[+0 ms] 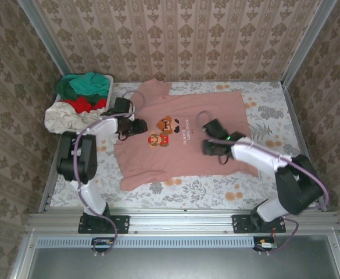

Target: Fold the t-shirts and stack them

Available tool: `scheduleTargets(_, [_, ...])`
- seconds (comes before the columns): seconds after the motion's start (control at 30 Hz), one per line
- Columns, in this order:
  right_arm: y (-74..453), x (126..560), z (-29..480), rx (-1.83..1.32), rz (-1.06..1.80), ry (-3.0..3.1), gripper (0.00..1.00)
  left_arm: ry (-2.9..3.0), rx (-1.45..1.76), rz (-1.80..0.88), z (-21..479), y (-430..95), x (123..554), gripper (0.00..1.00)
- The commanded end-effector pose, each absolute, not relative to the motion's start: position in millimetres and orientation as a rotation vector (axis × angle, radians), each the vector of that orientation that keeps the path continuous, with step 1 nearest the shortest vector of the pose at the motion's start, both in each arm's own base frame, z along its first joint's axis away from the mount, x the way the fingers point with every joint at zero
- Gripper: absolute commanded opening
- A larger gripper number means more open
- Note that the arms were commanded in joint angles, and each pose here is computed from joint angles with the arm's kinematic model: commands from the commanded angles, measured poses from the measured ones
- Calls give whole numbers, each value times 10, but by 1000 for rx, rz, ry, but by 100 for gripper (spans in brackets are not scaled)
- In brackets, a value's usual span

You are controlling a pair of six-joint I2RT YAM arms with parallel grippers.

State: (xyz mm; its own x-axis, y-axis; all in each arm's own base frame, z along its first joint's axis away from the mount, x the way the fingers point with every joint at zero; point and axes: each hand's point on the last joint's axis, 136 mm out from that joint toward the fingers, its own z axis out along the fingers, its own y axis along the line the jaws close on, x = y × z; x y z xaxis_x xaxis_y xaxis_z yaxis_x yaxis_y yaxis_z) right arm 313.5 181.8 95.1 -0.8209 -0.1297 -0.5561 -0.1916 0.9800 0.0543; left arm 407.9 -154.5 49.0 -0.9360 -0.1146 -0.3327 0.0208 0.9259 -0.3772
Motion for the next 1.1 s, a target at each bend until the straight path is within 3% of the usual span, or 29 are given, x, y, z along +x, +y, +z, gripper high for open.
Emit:
scheduleTargets(0.0, [2816, 2763, 1230, -686, 383, 2263, 43, 2771, -115, -514, 218, -1511, 4144, 52])
scheduleTargets(0.13, [3678, 2137, 1079, -1098, 507, 2098, 37, 2809, -117, -471, 79, -1469, 4229, 51])
scheduleTargets(0.27, [4064, 1876, 805, -1310, 592, 2081, 32, 2831, -122, -470, -14, -1435, 4265, 51])
scheduleTargets(0.7, [4417, 1925, 268, -1597, 454, 2068, 30, 2848, -125, -521, -114, -1436, 4232, 50])
scheduleTargets(1.07, [4415, 2043, 0, -1656, 374, 2134, 30, 2856, -130, -533, -160, -1412, 4200, 49])
